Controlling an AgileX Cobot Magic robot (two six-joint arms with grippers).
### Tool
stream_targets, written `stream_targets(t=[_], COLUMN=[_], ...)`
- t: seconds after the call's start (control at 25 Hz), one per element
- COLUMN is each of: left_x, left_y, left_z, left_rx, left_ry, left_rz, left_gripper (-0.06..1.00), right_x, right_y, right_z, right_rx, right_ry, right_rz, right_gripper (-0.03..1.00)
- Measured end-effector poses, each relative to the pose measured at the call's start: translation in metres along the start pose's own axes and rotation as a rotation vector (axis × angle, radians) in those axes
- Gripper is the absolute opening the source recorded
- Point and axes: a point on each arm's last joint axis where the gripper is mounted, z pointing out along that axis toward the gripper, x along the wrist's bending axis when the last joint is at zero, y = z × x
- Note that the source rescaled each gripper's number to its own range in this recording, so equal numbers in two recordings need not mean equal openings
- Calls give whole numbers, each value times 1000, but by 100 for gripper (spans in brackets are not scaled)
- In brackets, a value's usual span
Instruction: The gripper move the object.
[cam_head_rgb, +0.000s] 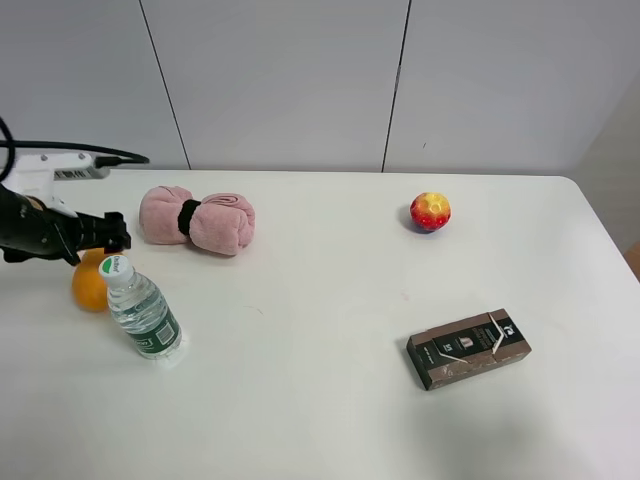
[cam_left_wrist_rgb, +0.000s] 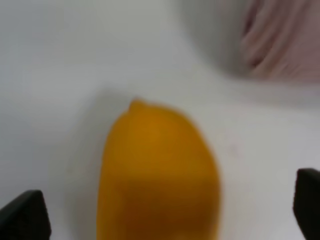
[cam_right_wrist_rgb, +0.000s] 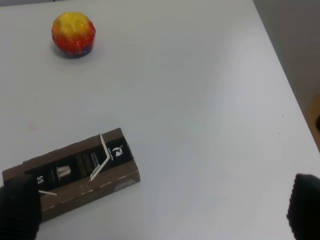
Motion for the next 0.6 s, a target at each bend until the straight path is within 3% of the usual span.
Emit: stream_targets(t=[0.2, 0.36, 0.48, 0.6], left_x=[-19, -19, -13, -1], left_y=[16, 26, 35, 38], left_z=[-84, -140, -184, -220], left_rx=[-108, -72, -28, -44], left_ry=[-50, -38, 37, 133], left_rz=[92, 150, 224, 268], left_gripper=[99, 99, 99, 99], right_x=[0, 0, 0, 0], right_y=[0, 0, 0, 0], right_z=[0, 0, 0, 0], right_rx=[0, 0, 0, 0], right_ry=[0, 0, 0, 0], right_rz=[0, 0, 0, 0], right_gripper=[100, 100, 100, 100])
